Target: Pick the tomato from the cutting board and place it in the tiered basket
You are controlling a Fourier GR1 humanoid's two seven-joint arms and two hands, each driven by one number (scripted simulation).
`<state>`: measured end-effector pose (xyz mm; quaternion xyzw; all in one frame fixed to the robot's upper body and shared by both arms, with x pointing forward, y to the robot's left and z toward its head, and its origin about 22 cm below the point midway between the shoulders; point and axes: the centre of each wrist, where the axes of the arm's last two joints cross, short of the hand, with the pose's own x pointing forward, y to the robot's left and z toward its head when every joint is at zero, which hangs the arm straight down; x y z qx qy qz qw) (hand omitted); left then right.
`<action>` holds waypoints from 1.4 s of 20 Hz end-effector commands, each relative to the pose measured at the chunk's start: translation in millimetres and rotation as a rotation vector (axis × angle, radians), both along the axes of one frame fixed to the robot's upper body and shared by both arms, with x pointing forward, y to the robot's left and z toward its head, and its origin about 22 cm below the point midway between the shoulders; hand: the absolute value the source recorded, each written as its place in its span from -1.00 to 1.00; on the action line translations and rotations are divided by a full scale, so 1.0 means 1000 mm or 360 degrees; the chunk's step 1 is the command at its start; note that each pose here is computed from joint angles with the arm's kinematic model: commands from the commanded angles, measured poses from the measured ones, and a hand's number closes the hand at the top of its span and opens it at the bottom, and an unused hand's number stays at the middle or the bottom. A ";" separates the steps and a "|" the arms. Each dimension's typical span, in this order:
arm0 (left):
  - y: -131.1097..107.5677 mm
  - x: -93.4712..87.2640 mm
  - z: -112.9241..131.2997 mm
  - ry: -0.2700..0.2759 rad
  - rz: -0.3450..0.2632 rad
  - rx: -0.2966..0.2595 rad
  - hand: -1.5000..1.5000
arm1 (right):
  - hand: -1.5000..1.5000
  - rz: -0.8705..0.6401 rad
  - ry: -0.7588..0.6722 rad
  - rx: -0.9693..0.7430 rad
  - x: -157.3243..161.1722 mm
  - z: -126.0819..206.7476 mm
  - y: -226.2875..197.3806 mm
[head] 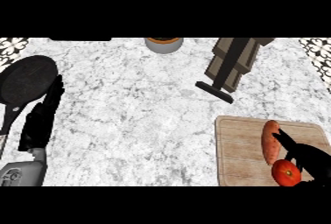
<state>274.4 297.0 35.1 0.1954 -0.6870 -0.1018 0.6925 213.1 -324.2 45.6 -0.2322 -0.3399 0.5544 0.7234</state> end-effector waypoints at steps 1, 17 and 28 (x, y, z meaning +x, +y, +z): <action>-0.001 0.004 0.006 -0.0002 -0.0018 -0.0018 0.00 | 1.00 0.0021 0.0061 0.0079 -0.007 -0.019 0.000; -0.029 0.020 0.012 -0.0045 -0.0224 0.0029 0.00 | 1.00 -0.0809 -0.0801 0.0289 0.083 0.108 0.154; -0.047 0.029 0.009 -0.0018 -0.0243 0.0005 0.00 | 1.00 -0.1229 -0.1729 0.0121 0.113 0.247 0.241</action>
